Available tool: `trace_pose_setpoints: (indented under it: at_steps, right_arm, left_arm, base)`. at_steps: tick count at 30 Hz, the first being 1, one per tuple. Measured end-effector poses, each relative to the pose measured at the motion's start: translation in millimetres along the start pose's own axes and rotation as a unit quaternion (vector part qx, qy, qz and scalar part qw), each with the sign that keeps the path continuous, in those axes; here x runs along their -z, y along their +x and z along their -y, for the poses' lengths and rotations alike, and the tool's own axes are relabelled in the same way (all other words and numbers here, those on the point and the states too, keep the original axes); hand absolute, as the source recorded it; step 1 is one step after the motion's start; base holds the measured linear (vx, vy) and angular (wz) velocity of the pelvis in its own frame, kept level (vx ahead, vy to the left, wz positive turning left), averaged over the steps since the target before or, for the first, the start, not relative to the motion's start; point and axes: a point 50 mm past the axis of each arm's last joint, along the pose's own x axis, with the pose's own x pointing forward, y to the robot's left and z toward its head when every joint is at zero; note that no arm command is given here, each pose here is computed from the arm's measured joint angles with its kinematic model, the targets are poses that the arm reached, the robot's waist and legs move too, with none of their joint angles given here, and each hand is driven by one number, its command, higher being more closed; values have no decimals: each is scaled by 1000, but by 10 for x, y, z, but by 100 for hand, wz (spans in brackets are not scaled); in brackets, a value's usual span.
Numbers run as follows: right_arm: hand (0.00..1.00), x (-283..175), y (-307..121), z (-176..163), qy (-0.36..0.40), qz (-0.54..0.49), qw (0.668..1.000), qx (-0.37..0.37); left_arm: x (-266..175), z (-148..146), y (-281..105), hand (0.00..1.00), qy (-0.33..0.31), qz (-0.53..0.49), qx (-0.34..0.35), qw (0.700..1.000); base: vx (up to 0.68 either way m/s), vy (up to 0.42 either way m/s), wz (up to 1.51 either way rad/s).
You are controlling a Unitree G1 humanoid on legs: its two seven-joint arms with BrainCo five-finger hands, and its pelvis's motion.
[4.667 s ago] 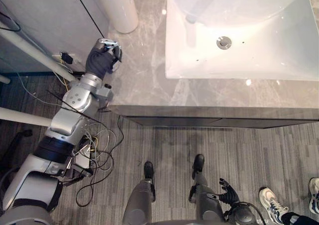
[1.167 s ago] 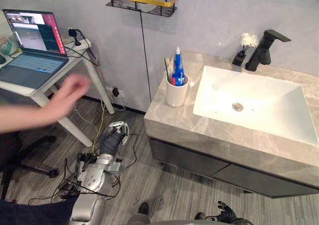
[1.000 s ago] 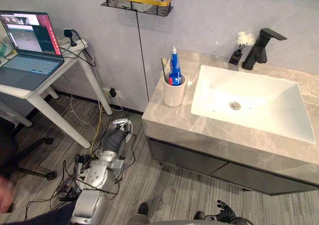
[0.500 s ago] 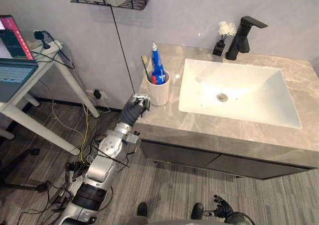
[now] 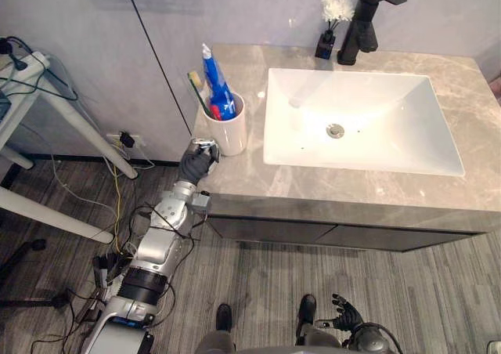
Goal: Organize washtable
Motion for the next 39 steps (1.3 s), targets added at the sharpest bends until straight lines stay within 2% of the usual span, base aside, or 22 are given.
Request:
trace_pose_setpoints:
  at_steps: [7,18,39]
  right_arm:
    - [0,-81,8,7,0,17,1000,2]
    - [0,-223,27,31,1,44,999,7]
    - [0,-237,29,24,4,49,999,6]
  left_arm:
    - [-162,1,129,100,7,34,1,999]
    - [-532,-156,402,100,50,86,-14,995]
    - [-423,-136,371,100,46,57,-5,997]
  base:
    - [2,3,-4]
    - [-11,6,-5]
    - [-3,2,1]
